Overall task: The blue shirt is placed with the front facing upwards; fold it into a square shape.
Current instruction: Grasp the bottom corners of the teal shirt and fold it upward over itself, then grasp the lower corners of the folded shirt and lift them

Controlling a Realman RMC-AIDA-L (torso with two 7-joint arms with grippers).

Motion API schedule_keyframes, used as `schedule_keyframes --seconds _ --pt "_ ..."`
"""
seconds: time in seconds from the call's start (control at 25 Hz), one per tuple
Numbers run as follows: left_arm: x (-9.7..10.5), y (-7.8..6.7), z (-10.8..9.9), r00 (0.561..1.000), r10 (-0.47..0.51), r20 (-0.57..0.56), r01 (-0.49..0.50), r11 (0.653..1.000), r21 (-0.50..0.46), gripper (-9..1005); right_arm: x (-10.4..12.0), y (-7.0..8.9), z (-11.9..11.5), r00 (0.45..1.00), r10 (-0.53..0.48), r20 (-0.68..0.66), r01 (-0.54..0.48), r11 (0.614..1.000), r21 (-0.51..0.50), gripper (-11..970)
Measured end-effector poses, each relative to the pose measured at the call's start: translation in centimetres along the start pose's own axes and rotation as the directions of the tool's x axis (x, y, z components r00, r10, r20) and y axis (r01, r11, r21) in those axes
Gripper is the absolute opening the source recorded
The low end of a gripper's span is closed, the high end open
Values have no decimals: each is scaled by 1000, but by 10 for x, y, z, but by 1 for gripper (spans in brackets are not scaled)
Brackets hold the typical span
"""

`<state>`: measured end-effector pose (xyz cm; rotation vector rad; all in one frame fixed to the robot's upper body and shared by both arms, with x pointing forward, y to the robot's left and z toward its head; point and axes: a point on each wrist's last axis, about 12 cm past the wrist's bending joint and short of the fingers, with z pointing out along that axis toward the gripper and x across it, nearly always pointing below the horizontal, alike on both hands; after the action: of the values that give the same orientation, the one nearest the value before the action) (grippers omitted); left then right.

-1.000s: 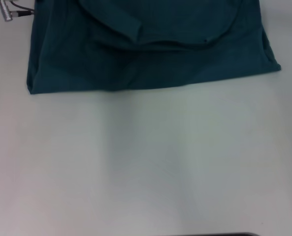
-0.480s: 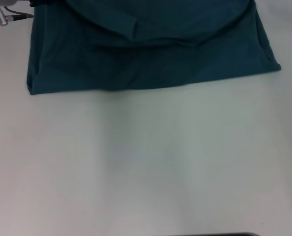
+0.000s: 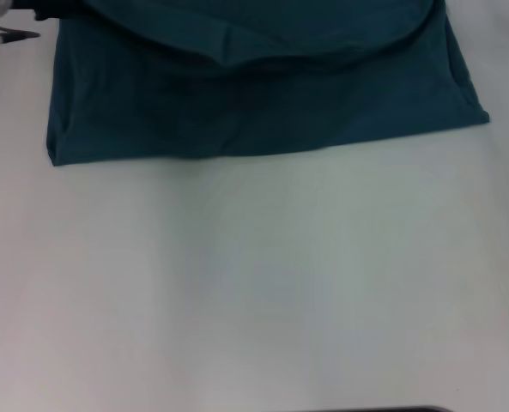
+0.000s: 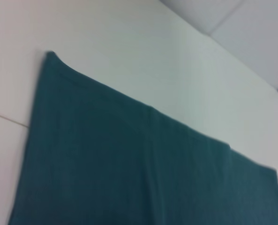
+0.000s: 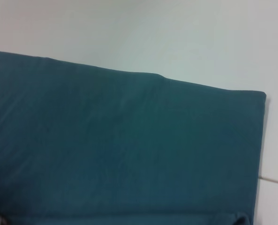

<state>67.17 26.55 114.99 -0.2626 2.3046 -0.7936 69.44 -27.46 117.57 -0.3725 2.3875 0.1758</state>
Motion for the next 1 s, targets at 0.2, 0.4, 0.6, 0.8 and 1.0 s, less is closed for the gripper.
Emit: schedule_keyframes --seconds 0.2,0.4,0.6,0.8,1.0 --pt "-2 14 -20 996 -71 61 68 996 52 775 11 -5 -13 999 47 16 -46 995 -87 882" --pt "0 19 -29 995 -83 58 78 993 84 773 27 -15 -24 993 108 43 -97 975 -202 894" --pt "5 11 -22 999 -35 9 34 996 87 772 37 -16 -26 994 103 30 -94 969 -228 888" --pt "12 15 -27 999 -50 13 48 994 100 771 59 -12 -28 997 80 7 -74 948 -310 885" --pt "29 23 -44 998 -48 26 42 980 192 770 103 -14 -40 986 150 72 -100 880 -464 882"
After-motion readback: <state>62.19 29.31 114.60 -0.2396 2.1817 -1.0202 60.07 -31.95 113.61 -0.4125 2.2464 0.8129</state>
